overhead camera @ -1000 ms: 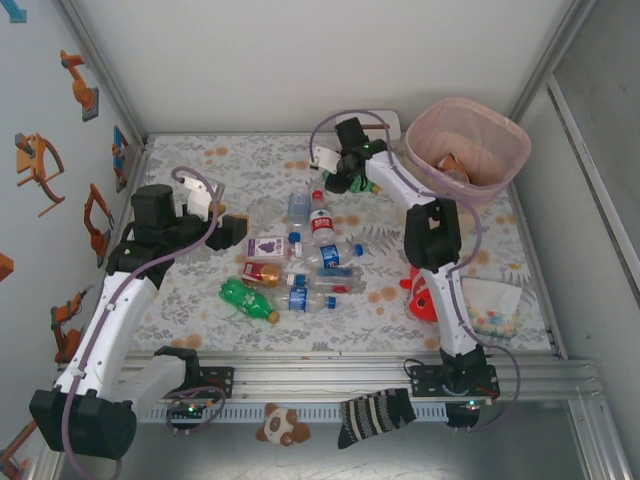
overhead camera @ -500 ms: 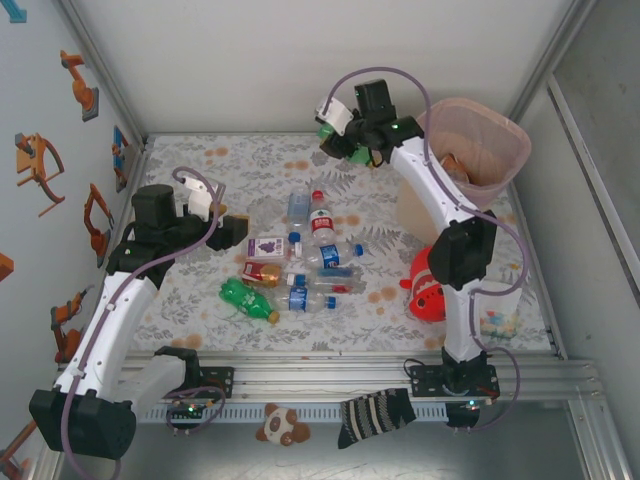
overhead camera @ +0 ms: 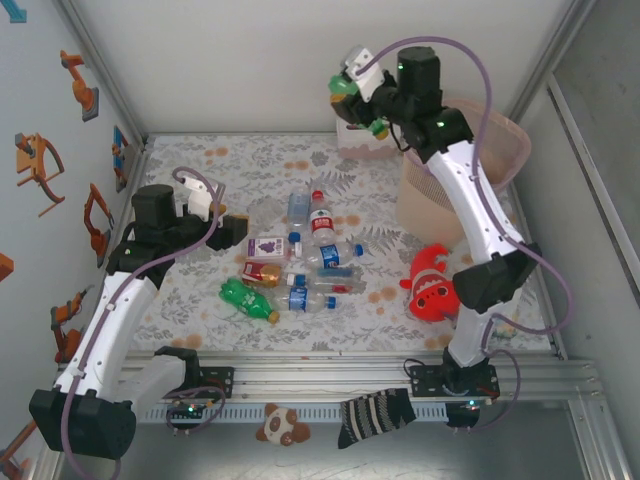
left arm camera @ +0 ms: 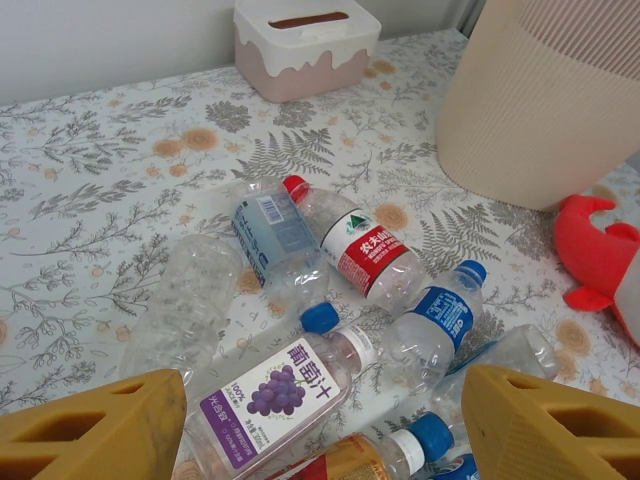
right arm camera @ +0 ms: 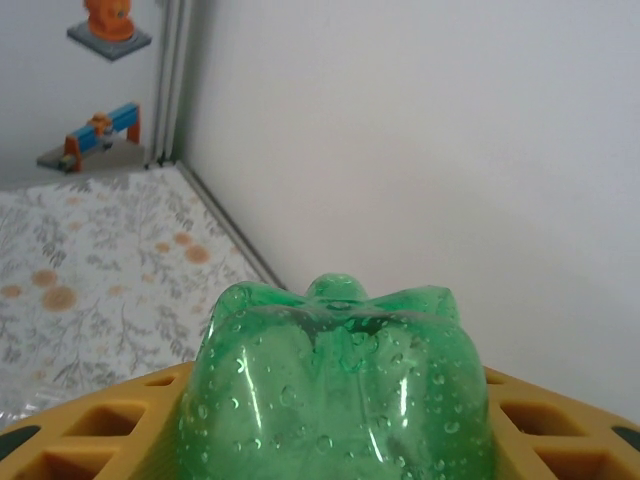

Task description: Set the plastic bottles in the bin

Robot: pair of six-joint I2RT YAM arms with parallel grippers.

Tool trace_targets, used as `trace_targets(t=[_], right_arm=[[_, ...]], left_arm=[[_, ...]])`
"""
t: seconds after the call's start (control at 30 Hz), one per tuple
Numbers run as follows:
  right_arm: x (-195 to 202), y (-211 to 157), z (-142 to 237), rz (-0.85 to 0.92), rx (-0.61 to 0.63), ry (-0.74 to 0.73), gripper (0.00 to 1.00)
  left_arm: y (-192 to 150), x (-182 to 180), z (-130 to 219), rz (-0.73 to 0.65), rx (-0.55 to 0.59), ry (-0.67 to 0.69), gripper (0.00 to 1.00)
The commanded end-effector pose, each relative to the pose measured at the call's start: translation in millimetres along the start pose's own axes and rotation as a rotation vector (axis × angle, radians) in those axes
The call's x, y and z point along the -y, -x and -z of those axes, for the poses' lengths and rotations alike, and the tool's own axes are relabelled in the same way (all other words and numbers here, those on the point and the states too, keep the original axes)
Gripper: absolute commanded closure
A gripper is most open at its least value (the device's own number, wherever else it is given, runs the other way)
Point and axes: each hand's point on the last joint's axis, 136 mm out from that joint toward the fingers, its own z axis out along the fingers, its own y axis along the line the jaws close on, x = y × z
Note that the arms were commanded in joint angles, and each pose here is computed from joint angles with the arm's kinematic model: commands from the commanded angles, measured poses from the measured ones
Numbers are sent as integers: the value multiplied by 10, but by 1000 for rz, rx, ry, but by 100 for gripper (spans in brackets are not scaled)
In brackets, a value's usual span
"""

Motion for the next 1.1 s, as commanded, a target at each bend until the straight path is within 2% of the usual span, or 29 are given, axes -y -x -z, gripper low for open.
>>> trace_targets(t=[0.0, 0.13, 0.3, 0.6, 0.8, 1.07], right_arm=[[372, 218, 343, -73, 76, -104, 47], [669, 157, 628, -160, 84, -163, 47], [944, -106, 914, -246, 50, -226, 47], [1181, -901, 1150, -424, -95, -267, 47], [1180, -1512, 1218, -541, -229, -268, 48], [814, -2196, 1241, -622, -424, -158, 49]], left_arm=[[0, 9, -1, 3, 5, -3, 27], [-6, 6, -4, 4, 3, -2, 27], [-7, 6, -4, 5, 3, -2, 27], [6, 14, 4, 2, 9, -4, 27], [7, 19, 3, 5, 9, -7, 27], [-11, 25, -10, 10, 2, -13, 27]])
